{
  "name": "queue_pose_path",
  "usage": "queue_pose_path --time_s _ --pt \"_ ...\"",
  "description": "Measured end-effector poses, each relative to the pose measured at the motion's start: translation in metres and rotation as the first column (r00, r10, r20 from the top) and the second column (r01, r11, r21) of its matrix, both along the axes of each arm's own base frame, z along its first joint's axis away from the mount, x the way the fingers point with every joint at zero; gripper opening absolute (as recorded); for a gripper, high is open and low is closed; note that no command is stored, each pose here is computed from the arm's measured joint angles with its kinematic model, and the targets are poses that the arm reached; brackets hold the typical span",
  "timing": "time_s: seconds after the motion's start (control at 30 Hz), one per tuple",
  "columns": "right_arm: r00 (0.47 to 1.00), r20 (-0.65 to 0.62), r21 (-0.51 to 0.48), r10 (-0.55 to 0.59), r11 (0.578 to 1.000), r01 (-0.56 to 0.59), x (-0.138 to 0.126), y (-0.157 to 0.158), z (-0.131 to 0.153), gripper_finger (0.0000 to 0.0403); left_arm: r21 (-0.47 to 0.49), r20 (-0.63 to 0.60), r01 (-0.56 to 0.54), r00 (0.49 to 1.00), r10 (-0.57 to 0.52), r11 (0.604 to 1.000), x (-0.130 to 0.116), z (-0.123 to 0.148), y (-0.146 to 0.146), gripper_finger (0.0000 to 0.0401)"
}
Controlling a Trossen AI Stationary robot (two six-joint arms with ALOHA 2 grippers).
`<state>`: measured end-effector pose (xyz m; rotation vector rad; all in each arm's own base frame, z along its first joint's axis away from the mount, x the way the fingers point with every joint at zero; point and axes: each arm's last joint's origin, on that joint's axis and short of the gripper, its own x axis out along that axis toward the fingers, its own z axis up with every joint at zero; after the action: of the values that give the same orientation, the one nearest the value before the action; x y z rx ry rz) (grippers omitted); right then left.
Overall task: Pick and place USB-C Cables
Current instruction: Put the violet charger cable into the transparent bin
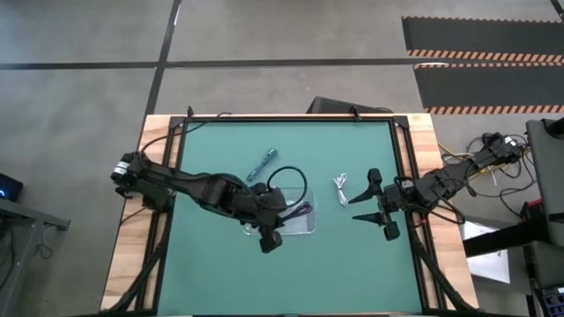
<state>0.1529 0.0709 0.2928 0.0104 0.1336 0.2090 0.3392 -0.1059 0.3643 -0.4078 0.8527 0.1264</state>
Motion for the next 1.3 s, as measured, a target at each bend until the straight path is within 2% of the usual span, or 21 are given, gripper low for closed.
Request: queue_pose_path --time_s 0.17,0.27,0.6,1.0,1.3 --pt "1.0 0.005 -0.011 -0.026 1.0 0.026 -0.001 -0.001 0.0 0.0187 -0.005 -0.17 -0.013 0.985 0.012 1.0 0.004 -0.002 0.006 0.0015" --pt "1.0 0.005 -0.012 -0.025 1.0 0.025 -0.001 -0.001 0.0 0.0187 -0.003 -0.222 -0.005 0.975 0.005 1.0 0.01 -0.002 0.009 0.0015" --pt "0.999 -0.005 -0.021 -0.032 0.999 0.032 -0.001 -0.001 -0.001 0.0187 0.026 -0.436 0.077 0.898 -0.058 0.997 0.029 -0.028 0.024 0.0015" --pt "0.999 -0.011 -0.028 -0.05 0.998 0.049 -0.001 -0.002 -0.002 0.0187 0.044 -0.51 0.177 0.85 -0.13 0.983 0.047 -0.054 0.052 0.0015" --pt "0.999 -0.023 -0.035 -0.049 0.998 0.048 -0.001 -0.002 -0.003 0.0187 0.049 -0.522 0.176 0.844 -0.125 0.983 0.051 -0.07 0.065 0.0015"
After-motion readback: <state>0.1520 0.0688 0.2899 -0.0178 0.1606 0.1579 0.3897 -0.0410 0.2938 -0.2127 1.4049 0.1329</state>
